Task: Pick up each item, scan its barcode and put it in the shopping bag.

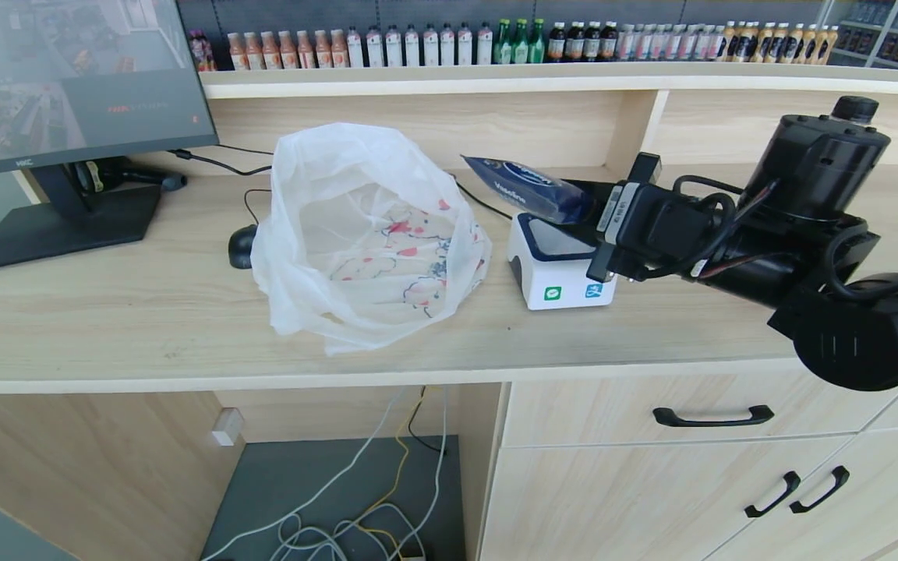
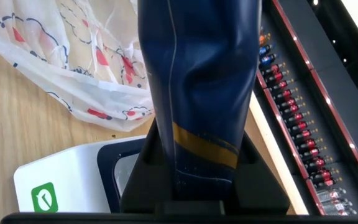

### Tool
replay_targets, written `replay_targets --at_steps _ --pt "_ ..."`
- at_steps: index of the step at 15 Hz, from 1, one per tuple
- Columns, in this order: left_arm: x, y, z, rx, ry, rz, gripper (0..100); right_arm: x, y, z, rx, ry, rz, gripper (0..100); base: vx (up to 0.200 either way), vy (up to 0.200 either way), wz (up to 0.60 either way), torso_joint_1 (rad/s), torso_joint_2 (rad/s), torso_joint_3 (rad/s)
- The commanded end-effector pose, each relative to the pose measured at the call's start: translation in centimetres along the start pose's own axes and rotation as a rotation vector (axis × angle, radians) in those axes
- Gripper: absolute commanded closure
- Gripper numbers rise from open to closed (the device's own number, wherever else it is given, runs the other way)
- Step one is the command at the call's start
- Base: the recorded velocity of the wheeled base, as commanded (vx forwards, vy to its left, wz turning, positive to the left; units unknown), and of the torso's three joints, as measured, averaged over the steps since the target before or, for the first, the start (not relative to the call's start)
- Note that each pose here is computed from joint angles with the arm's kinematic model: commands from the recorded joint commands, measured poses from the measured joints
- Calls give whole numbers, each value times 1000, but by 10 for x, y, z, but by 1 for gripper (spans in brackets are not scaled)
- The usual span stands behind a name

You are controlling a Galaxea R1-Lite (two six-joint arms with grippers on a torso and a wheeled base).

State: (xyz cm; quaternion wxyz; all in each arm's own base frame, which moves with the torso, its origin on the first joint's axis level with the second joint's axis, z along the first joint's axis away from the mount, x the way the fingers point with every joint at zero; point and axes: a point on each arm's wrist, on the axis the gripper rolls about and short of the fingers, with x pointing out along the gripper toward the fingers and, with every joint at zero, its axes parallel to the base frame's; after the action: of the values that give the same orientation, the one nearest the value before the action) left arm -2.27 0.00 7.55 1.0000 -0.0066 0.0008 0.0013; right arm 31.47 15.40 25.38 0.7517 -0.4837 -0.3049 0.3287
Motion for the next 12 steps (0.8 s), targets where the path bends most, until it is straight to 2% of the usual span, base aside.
replay_targets --at_steps 1,12 --pt "0 0 0 -1 0 1 0 0 2 -1 0 2 4 100 0 0 0 0 0 0" --pt "0 0 0 -1 0 1 0 1 8 -4 -3 9 23 100 0 0 0 0 0 0"
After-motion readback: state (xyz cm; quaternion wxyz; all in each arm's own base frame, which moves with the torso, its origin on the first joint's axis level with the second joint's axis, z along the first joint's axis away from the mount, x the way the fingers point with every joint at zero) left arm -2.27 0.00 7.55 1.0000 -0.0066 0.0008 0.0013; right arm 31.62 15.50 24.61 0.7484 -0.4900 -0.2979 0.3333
